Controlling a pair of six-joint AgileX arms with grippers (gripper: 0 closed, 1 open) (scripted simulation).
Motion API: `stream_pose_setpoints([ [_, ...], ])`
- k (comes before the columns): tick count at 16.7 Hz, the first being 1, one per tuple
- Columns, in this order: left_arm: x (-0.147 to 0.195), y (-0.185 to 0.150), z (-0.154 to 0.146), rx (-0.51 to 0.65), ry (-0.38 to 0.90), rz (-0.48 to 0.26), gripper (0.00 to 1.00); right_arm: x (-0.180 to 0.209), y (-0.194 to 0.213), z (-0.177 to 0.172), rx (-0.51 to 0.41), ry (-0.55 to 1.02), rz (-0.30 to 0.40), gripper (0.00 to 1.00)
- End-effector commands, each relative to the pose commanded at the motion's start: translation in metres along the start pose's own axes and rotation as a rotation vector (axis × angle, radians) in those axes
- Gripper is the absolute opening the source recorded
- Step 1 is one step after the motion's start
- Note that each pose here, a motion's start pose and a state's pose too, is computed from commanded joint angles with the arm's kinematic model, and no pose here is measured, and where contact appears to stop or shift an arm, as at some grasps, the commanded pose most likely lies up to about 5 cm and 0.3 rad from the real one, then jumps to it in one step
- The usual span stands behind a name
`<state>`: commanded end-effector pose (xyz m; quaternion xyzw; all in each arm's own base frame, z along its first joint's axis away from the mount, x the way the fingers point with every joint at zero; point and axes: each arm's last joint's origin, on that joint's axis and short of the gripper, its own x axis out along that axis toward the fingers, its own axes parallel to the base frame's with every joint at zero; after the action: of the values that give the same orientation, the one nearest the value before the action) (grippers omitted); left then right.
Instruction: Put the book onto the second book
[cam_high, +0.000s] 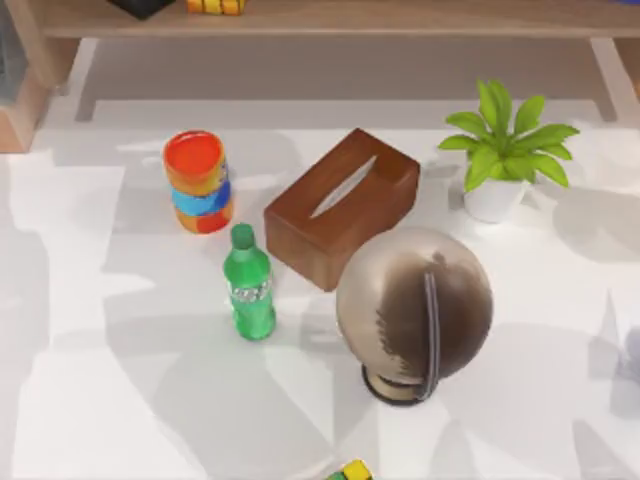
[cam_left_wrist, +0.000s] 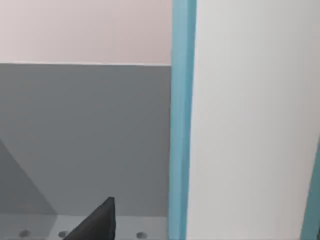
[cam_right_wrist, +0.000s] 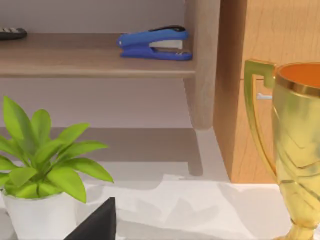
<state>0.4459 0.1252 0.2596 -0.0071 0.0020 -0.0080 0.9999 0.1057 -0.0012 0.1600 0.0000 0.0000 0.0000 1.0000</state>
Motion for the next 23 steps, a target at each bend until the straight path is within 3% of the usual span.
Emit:
stream_pose_setpoints([
  [11, 0.022, 0.010, -0.012, 0.000, 0.000, -0.001, 1.00, 0.000, 0.000, 0.000, 0.000, 0.000, 0.000, 1.00],
  [23, 0.022, 0.010, -0.012, 0.000, 0.000, -0.001, 0.10, 0.000, 0.000, 0.000, 0.000, 0.000, 0.000, 1.00],
])
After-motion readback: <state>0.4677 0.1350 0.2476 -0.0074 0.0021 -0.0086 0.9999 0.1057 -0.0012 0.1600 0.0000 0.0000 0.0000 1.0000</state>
